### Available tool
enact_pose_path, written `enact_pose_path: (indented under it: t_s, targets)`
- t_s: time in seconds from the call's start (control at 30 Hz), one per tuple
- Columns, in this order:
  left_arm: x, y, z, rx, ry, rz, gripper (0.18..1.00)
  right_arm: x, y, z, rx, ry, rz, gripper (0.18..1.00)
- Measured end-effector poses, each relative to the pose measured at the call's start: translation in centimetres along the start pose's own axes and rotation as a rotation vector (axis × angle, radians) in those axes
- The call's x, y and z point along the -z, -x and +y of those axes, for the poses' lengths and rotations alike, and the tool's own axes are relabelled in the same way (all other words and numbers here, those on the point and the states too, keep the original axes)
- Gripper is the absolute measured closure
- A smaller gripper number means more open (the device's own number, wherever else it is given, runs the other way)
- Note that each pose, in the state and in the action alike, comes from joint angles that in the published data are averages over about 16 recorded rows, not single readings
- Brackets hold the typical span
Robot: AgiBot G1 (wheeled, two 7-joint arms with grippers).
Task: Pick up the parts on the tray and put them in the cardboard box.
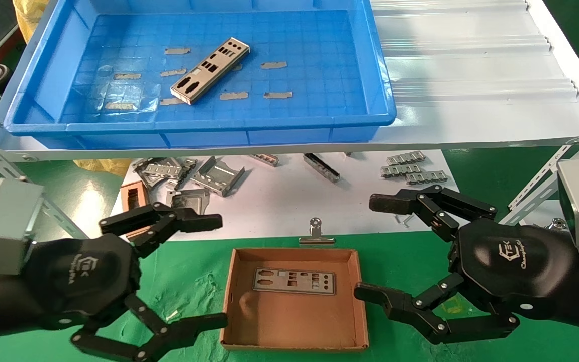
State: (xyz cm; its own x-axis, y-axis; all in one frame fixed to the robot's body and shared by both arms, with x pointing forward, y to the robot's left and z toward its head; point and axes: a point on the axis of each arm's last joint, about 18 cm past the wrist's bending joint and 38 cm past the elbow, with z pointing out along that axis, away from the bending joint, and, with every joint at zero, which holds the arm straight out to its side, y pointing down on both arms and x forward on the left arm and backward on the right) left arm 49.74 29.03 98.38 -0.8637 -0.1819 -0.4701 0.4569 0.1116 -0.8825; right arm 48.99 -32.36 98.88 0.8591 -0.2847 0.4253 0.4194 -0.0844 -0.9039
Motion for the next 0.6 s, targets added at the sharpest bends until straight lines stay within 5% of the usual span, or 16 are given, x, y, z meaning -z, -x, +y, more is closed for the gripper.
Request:
enact_pose_path:
  t_s: [0.6]
  targets:
    - [1.7, -1.6, -2.0, -0.014, -0.002, 0.006, 0.184, 0.0, 0.0, 0.0, 0.0, 0.0, 0.0, 0.179]
